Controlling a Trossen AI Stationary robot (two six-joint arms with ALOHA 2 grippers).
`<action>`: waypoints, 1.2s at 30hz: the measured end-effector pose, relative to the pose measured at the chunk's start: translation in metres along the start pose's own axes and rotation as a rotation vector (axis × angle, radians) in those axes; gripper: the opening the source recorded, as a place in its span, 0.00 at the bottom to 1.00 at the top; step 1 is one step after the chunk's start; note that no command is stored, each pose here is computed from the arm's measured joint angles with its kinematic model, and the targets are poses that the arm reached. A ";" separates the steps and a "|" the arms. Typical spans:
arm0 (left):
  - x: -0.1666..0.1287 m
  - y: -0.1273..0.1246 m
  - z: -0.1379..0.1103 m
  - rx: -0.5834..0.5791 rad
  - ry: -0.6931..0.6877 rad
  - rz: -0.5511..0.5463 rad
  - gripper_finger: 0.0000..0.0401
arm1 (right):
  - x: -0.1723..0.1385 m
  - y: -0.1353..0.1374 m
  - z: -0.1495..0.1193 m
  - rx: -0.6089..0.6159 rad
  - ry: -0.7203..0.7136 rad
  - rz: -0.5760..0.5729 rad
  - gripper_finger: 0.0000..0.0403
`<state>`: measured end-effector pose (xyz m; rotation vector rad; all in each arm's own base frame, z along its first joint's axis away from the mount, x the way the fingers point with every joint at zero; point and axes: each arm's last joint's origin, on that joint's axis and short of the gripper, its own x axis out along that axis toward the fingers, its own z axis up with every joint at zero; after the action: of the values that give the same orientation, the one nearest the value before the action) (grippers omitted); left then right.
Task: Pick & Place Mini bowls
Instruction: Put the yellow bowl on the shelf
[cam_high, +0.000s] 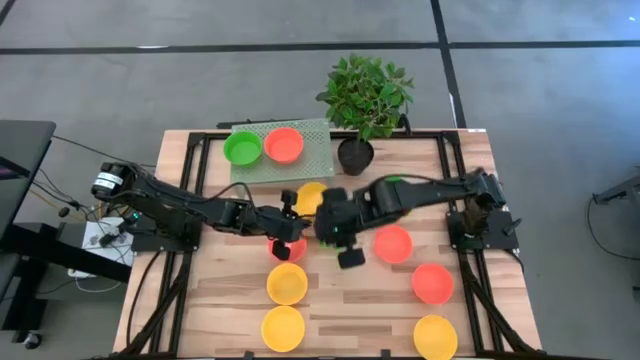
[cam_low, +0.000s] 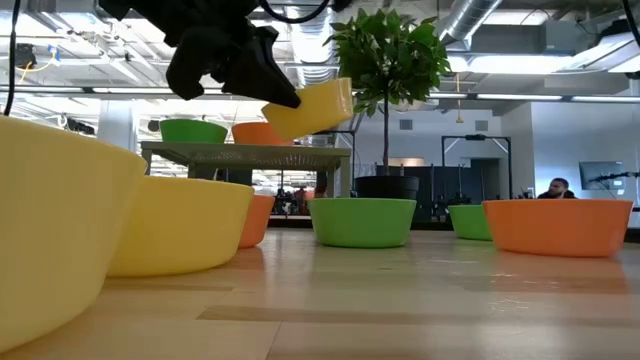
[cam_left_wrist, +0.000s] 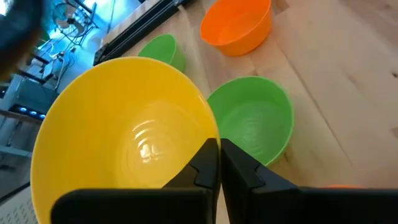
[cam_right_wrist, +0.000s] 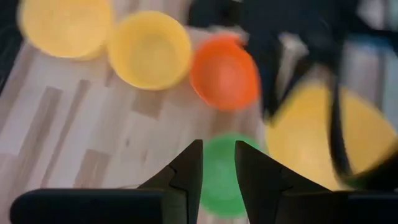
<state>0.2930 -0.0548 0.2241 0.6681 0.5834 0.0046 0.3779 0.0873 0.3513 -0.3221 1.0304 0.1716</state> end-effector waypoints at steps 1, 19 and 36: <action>-0.001 -0.001 0.001 -0.005 -0.005 -0.002 0.02 | 0.003 0.004 0.001 -0.038 -0.003 -0.001 0.22; -0.034 -0.002 0.008 -0.163 -0.106 -0.023 0.02 | 0.019 0.002 0.007 -0.029 -0.006 -0.161 0.22; -0.034 -0.002 0.006 -0.177 -0.103 -0.021 0.02 | 0.046 -0.008 0.009 -0.139 0.032 -0.167 0.22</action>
<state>0.2671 -0.0667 0.2441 0.4874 0.4844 0.0026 0.4112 0.0819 0.3170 -0.5365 1.0208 0.0881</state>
